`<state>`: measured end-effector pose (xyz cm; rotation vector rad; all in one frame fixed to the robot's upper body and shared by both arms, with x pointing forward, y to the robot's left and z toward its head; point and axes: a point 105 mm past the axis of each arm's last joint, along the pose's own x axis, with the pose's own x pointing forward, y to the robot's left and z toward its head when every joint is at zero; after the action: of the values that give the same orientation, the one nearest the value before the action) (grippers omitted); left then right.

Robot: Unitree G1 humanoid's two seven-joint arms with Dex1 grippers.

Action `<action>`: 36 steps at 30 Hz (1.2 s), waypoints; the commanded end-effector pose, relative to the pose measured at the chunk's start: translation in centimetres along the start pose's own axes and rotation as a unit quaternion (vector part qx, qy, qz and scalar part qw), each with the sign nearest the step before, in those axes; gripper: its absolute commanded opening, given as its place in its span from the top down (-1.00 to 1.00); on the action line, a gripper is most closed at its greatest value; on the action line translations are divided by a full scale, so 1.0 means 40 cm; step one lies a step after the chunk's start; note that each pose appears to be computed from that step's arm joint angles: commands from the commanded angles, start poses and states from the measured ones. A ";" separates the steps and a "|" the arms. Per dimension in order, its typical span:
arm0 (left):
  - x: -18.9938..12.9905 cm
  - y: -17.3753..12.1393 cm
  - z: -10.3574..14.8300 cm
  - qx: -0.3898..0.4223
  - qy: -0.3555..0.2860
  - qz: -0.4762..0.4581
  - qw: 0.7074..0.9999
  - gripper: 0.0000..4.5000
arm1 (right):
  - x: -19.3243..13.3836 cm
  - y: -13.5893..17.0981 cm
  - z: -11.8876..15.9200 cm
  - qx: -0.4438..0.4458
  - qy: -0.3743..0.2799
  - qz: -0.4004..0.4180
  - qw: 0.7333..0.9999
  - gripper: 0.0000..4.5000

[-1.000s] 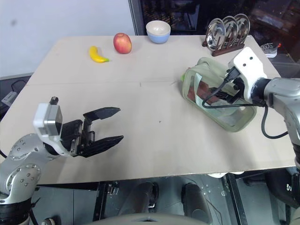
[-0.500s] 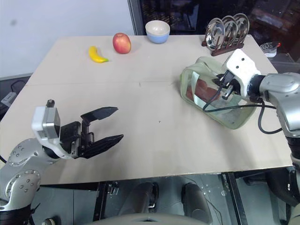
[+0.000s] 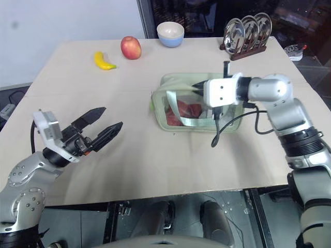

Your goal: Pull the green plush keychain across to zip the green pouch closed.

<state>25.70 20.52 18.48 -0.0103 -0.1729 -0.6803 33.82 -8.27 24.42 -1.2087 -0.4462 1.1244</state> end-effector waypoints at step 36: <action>0.249 0.000 -0.108 0.282 0.043 -0.074 0.955 0.99 | 0.003 0.061 0.070 0.007 -0.038 0.004 0.999 1.00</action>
<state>33.97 13.77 13.89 0.5559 -0.2037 -0.7751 31.15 -7.41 22.42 -1.1369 -0.4396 1.1736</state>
